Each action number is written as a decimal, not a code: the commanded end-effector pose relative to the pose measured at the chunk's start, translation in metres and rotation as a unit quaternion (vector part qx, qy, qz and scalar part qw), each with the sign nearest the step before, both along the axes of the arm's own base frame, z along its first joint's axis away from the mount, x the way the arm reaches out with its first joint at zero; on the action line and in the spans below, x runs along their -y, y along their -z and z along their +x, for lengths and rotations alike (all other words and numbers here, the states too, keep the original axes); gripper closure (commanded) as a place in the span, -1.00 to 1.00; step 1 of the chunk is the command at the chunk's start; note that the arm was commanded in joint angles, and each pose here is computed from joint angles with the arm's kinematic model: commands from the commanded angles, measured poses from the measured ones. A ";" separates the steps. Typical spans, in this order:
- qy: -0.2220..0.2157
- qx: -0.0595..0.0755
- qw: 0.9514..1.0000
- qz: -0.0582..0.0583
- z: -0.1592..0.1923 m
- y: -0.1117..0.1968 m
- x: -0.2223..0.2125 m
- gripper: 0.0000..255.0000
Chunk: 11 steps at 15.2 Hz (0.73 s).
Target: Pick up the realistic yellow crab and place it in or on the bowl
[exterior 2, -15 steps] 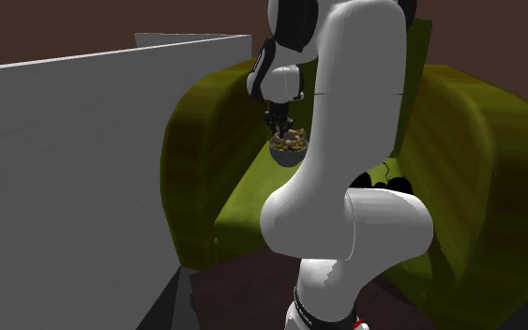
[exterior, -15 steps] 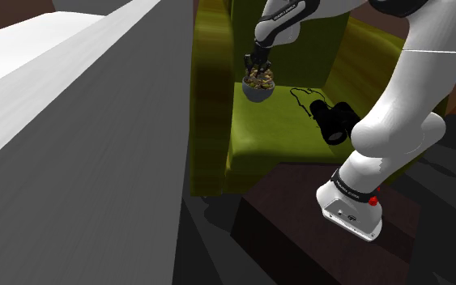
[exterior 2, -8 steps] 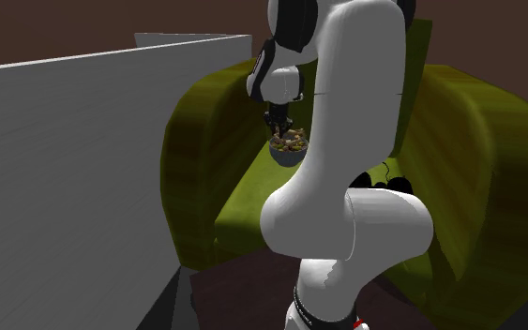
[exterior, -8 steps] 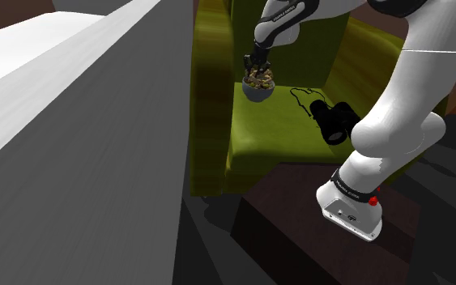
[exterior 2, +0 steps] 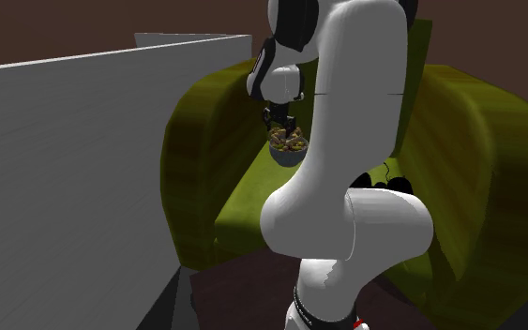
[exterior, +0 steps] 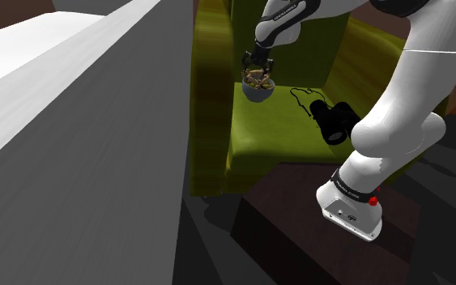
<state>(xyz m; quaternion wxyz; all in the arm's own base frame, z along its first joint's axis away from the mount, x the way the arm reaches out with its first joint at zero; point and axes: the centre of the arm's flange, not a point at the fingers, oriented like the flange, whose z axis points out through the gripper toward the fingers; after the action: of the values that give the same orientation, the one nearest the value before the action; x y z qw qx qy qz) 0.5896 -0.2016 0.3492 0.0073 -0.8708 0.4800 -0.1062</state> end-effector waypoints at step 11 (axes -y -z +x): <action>0.000 0.000 1.000 0.000 -0.006 -0.043 -0.004 -1.00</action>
<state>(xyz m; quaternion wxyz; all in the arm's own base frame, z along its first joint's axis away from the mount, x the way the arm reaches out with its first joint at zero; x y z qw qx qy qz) 0.5832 -0.1976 0.3920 0.0074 -0.8708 0.4800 -0.1064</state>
